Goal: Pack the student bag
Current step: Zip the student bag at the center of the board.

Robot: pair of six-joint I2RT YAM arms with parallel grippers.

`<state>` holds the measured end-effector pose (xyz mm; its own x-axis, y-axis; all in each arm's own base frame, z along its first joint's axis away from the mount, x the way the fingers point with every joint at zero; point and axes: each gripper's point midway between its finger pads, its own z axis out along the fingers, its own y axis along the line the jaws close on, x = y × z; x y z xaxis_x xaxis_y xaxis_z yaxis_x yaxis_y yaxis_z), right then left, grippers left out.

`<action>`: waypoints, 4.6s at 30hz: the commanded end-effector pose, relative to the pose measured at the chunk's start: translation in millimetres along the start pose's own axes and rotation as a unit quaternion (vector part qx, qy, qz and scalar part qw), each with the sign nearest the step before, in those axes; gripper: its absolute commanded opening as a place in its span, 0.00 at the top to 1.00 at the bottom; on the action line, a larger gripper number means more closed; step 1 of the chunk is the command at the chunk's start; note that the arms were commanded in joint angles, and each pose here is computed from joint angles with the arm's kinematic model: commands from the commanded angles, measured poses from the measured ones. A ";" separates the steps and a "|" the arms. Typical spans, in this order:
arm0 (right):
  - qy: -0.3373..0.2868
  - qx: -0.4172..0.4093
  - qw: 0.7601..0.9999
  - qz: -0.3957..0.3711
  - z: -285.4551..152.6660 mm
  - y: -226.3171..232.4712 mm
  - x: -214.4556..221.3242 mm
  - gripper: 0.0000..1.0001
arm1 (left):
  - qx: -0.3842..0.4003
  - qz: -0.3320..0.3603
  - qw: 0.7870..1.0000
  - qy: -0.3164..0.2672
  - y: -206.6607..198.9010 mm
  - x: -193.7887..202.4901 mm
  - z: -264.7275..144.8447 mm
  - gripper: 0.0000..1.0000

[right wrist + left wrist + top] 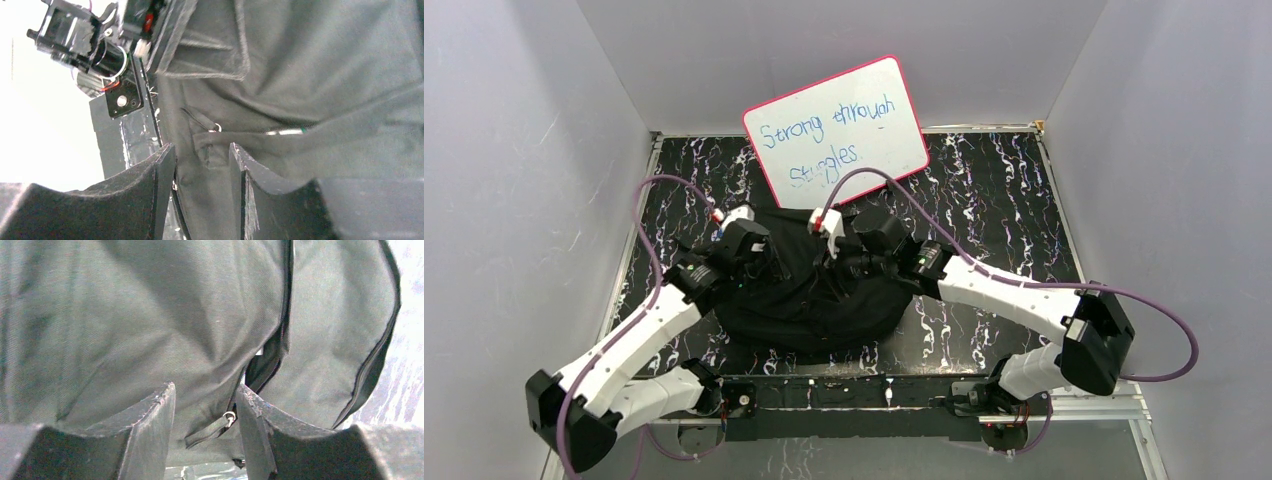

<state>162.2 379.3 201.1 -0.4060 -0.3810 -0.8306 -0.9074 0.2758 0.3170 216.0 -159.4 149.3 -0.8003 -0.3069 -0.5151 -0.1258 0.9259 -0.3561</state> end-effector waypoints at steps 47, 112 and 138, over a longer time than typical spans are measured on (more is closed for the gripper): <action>0.040 -0.088 0.855 -0.509 86.2 27.9 25.0 0.59 | -0.097 -0.171 0.978 -0.071 81.4 24.3 -28.8 0.52; -0.102 0.034 0.951 -0.291 65.1 -11.2 -37.9 1.00 | -0.131 -0.173 0.976 -0.016 97.8 59.8 -8.0 1.00; -0.092 -0.022 0.968 -0.231 47.0 -21.2 -44.9 1.00 | 0.005 -0.119 0.991 -0.069 39.8 12.5 -24.2 0.67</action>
<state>209.4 431.6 160.3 0.0380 -0.4162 -0.9085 -0.9916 0.0966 -0.0857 167.8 -105.9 110.0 -0.6656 -0.6062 -0.4353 -0.4530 0.7917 -0.4098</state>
